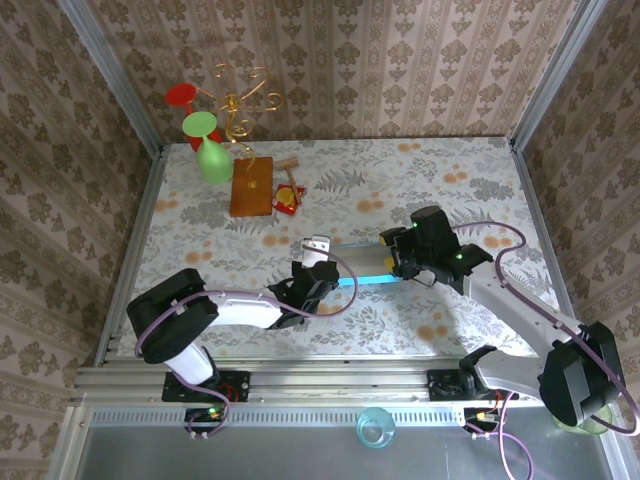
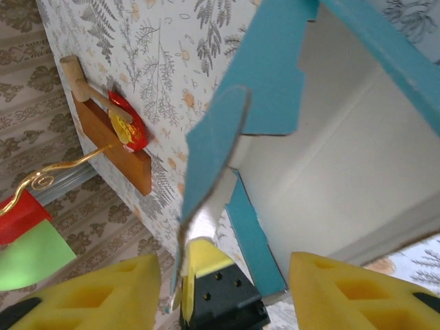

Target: Fold the paper box

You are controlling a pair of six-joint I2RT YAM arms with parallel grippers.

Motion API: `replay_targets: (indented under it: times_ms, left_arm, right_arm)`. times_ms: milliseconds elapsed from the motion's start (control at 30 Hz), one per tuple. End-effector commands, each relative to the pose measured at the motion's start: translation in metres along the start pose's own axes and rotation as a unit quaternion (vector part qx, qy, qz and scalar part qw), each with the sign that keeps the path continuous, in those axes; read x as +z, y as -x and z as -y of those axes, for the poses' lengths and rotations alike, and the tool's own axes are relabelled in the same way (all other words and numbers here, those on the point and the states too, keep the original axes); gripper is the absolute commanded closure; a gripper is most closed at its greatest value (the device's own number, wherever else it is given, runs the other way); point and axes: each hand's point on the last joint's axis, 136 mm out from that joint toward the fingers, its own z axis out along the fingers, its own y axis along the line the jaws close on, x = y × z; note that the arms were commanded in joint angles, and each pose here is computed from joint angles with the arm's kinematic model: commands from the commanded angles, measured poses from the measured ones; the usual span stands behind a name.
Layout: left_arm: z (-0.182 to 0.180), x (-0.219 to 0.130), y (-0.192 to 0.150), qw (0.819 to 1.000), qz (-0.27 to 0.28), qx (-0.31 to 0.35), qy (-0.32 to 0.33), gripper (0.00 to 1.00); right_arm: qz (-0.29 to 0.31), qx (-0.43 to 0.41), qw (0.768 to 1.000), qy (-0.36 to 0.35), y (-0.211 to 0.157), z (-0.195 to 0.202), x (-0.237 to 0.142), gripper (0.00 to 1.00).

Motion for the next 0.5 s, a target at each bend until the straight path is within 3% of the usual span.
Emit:
replay_targets:
  times_ms: [0,233,267,333,467]
  left_arm:
    - [-0.013,0.002,-0.050,0.994,-0.076,0.081,0.015,1.00]
    - [-0.012,-0.001,-0.047,0.994,-0.075,0.076,0.007,0.99]
    - [-0.010,-0.004,-0.044,0.995,-0.074,0.072,-0.001,0.89]
    - [-0.009,-0.010,-0.038,0.995,-0.076,0.058,-0.014,0.71]
    - [-0.003,-0.033,-0.029,0.994,-0.079,0.010,-0.073,0.56]
  right_arm:
    - [0.008,0.010,0.999,0.034,0.000,-0.028,0.002,0.56]
    - [0.007,0.005,1.000,0.019,0.002,-0.020,0.017,0.92]
    - [0.007,0.005,1.000,0.014,0.002,-0.017,0.019,0.99]
    - [0.008,0.003,1.000,0.013,0.004,-0.013,0.021,1.00]
    - [0.011,0.001,1.000,0.009,0.007,-0.003,0.024,1.00]
